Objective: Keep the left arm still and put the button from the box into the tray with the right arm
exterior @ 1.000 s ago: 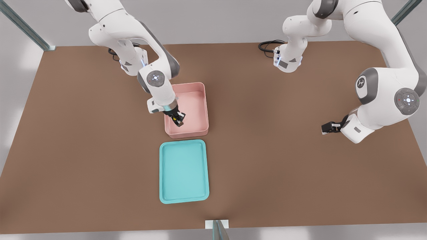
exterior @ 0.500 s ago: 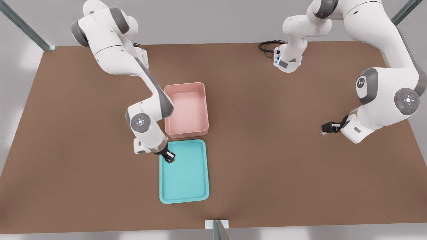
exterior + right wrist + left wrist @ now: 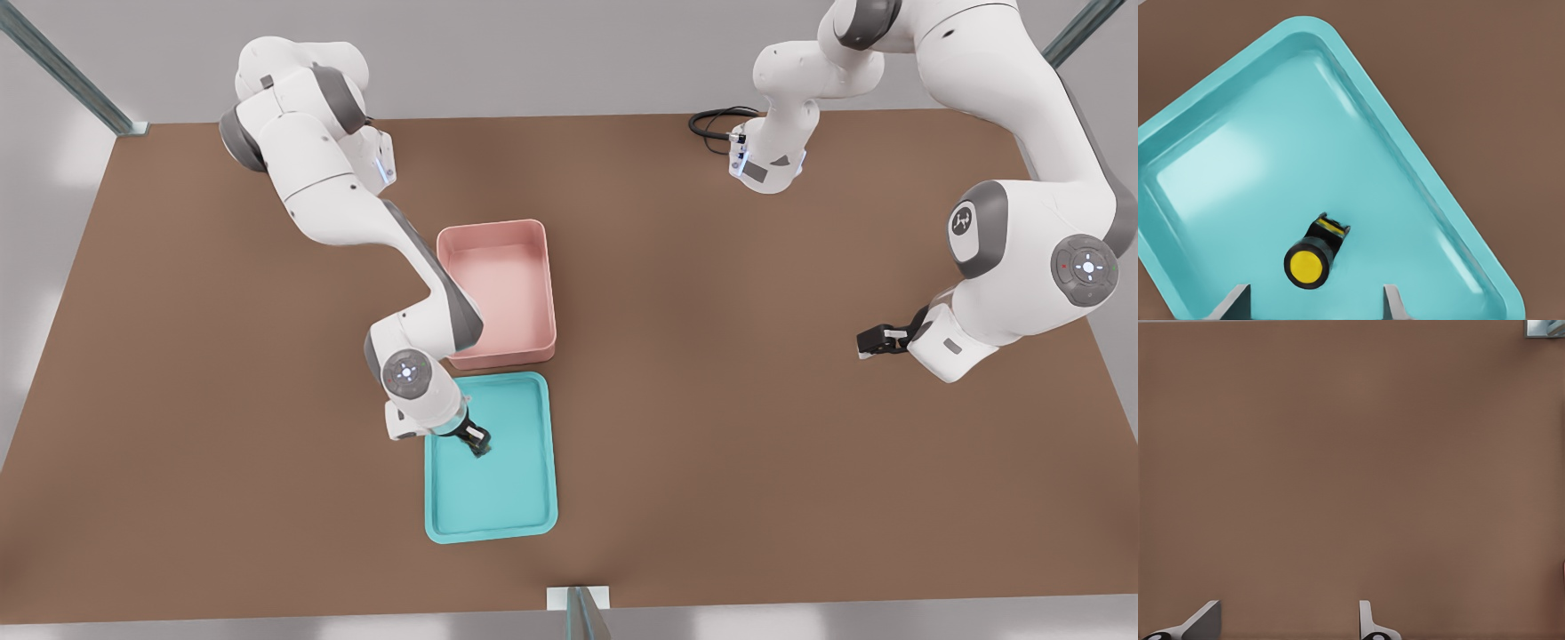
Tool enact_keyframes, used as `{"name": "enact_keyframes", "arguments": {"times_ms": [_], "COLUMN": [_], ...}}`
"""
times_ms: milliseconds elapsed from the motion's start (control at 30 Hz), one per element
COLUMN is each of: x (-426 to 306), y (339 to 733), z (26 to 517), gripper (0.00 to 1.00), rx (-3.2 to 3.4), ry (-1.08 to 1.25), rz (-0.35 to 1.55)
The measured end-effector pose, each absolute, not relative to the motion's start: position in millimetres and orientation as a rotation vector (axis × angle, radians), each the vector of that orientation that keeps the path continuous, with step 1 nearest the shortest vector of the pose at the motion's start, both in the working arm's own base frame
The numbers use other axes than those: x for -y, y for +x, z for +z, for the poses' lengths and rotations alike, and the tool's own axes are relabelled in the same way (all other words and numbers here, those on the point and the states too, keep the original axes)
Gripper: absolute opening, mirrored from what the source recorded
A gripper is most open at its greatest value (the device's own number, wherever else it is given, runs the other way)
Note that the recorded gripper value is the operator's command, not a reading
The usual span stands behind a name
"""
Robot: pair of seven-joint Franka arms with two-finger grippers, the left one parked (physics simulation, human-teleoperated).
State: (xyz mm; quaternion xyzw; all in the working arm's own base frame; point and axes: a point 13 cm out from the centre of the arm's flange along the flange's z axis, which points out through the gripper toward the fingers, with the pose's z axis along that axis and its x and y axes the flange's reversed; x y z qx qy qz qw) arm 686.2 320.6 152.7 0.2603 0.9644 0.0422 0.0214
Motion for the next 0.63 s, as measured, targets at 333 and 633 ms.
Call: {"name": "enact_keyframes", "arguments": {"times_ms": [333,633], "x": [-55.2,-29.8], "y": [689.0,620.6], "z": [391.4,382.4], "gripper": [1.0,1.0], "rx": [-2.782,-3.076], "ry": [1.001,0.743], "rz": [0.025,-0.021]}}
